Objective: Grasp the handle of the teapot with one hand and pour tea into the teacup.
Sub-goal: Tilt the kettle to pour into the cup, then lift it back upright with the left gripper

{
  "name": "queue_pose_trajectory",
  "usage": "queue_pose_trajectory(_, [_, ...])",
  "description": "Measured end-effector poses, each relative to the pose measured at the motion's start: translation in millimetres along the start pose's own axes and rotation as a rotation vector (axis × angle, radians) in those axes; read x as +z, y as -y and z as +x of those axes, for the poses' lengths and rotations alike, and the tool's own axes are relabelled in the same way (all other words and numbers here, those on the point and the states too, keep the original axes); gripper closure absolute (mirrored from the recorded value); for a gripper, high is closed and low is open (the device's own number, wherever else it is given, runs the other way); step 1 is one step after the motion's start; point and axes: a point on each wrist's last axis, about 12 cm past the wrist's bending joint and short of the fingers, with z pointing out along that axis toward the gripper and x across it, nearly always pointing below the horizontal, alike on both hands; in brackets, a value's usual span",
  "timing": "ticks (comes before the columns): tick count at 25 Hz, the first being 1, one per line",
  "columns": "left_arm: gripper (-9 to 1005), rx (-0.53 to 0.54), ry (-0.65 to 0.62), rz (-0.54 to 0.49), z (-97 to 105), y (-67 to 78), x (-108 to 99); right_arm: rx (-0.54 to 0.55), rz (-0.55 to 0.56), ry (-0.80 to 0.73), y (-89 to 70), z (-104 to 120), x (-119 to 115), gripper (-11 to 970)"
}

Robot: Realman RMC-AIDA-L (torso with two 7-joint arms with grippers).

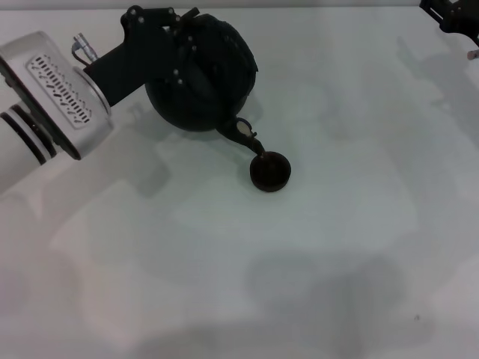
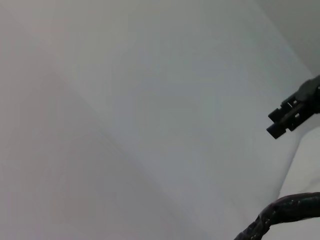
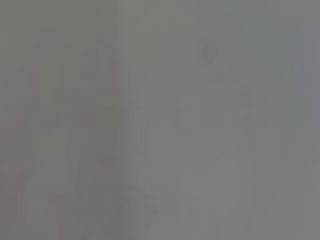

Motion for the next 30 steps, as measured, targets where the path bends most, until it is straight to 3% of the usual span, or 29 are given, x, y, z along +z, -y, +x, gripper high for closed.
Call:
queue_pose_trajectory(12, [901,0.043,0.01,0.009,-3,1.5,5,0.0,-0.001,0.005,-0.5,-2,2,114])
queue_pose_trajectory(30, [902,-0.091,-0.004,-0.019,-1,12.6,-3,-0.004,-0.01,0.007,-2.4,-4,4,114])
